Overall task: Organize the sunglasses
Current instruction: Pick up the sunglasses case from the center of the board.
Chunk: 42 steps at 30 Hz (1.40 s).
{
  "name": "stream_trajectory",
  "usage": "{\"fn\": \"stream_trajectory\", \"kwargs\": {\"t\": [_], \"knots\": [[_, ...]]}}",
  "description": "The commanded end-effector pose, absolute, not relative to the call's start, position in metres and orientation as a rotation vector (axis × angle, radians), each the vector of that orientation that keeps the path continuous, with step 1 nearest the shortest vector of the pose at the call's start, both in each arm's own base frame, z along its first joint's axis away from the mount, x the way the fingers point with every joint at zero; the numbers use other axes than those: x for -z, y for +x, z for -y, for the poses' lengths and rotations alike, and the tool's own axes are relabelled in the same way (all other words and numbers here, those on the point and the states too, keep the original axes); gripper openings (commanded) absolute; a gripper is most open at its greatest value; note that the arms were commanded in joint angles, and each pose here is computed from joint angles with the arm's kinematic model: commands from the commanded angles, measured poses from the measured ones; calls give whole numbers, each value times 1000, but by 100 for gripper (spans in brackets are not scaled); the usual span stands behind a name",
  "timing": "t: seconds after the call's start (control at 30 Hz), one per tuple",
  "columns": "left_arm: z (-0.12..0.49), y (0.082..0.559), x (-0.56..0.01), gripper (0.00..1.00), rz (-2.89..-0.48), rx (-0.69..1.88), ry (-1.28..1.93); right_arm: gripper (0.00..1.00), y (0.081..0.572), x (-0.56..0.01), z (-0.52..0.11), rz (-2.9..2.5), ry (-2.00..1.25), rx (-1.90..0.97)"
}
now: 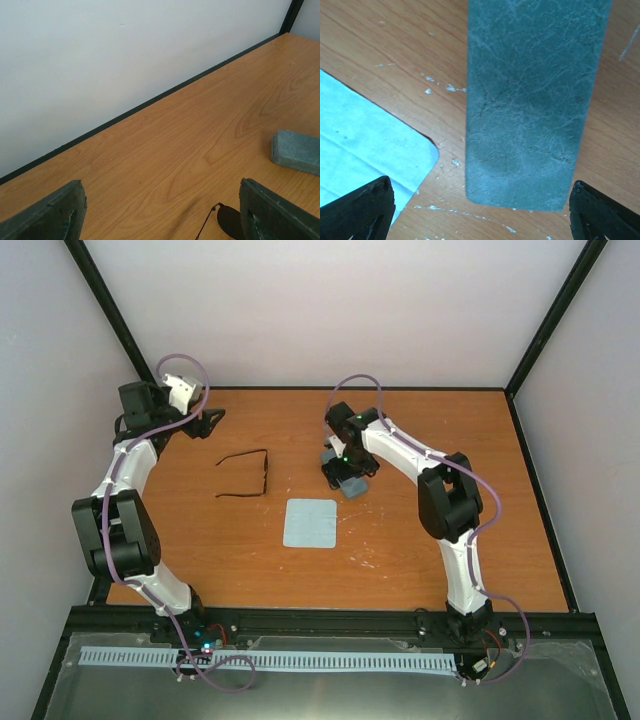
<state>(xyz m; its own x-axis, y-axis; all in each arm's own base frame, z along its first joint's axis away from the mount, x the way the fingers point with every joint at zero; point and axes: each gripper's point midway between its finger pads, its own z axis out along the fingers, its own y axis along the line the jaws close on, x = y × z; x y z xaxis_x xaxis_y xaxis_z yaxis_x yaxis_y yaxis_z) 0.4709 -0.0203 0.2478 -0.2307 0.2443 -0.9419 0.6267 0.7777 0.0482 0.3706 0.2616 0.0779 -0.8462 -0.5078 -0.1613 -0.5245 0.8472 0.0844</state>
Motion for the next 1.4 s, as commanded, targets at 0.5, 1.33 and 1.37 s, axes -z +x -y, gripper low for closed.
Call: {"fn": "stream_trajectory", "kwargs": {"t": [0.5,1.33,1.37], "knots": [[21,472,-238,83,-1813,431,686,95,402,-38,-265,-2891,-833,-51],[72,452,-235,84,-1794,663,793,32,399,-71,-283,-2850,-811,-259],[79,448,-234,84,-1796,689,804,29,399,-76,-285,-2846,-796,-294]]}}
